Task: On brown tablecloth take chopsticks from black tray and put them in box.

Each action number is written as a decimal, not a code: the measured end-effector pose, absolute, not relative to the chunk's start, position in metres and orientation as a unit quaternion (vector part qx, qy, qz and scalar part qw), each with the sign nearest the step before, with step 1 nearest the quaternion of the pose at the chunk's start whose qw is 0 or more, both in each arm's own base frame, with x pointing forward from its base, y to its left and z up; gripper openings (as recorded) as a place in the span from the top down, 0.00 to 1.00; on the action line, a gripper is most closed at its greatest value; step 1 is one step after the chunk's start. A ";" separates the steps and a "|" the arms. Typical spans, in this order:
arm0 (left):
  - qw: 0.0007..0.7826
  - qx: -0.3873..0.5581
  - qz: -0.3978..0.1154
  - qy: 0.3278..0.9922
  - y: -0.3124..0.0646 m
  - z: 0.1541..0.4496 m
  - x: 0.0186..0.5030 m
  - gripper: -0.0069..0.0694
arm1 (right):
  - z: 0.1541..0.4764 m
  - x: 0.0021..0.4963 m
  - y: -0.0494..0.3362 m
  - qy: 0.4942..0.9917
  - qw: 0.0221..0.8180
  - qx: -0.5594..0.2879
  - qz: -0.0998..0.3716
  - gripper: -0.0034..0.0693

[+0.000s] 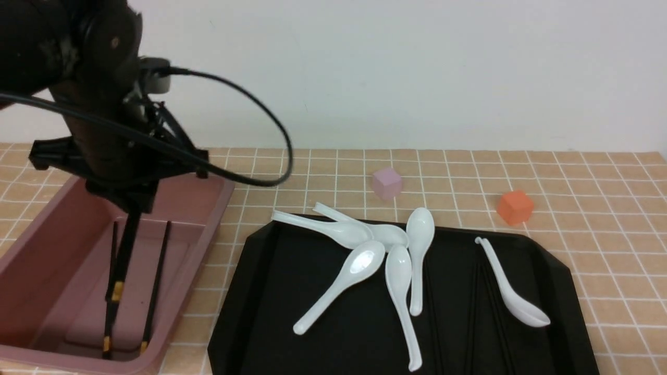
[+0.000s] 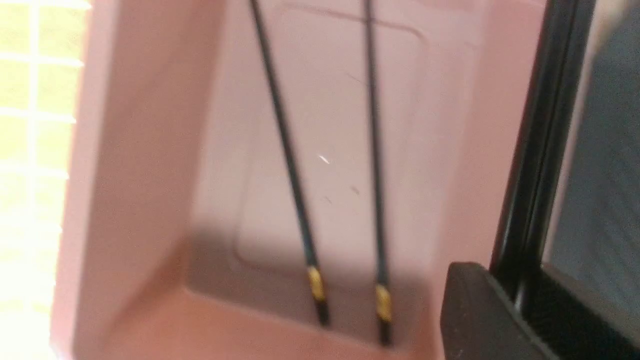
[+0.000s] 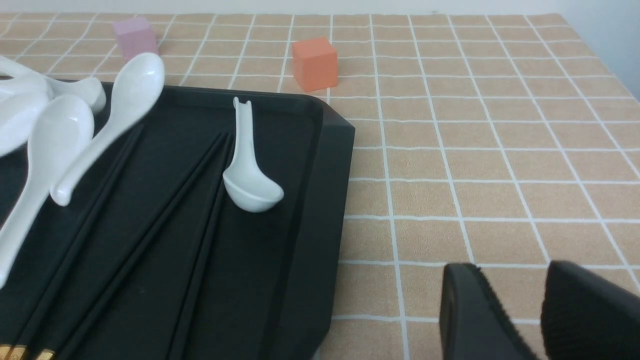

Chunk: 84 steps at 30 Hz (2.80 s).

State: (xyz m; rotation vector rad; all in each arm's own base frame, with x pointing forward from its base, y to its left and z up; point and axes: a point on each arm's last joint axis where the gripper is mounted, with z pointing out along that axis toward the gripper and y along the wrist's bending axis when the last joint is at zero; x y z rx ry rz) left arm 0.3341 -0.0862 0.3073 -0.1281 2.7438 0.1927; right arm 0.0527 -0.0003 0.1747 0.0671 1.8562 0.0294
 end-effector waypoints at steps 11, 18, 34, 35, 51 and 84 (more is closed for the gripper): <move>0.152 -0.024 0.167 0.974 -0.068 0.245 0.372 0.75 | 0.175 0.053 0.000 0.800 0.599 0.029 0.013 0.62; 0.117 -0.029 0.167 0.979 -0.070 0.227 0.374 0.56 | 0.175 0.053 0.000 0.800 0.599 0.029 0.013 0.62; 0.207 -0.051 0.029 0.977 -0.066 0.354 0.294 0.93 | 0.175 0.053 0.000 0.800 0.599 0.029 0.013 0.62; 0.218 -0.051 0.015 0.975 -0.065 0.362 0.284 0.93 | 0.175 0.053 0.000 0.800 0.599 0.029 0.013 0.62; 0.347 -0.034 -0.149 0.925 -0.041 0.341 0.124 0.93 | 0.175 0.053 0.000 0.800 0.599 0.029 0.013 0.62; 0.555 -0.018 -0.203 0.807 -0.026 0.235 0.076 0.93 | 0.175 0.053 0.000 0.800 0.599 0.029 0.013 0.62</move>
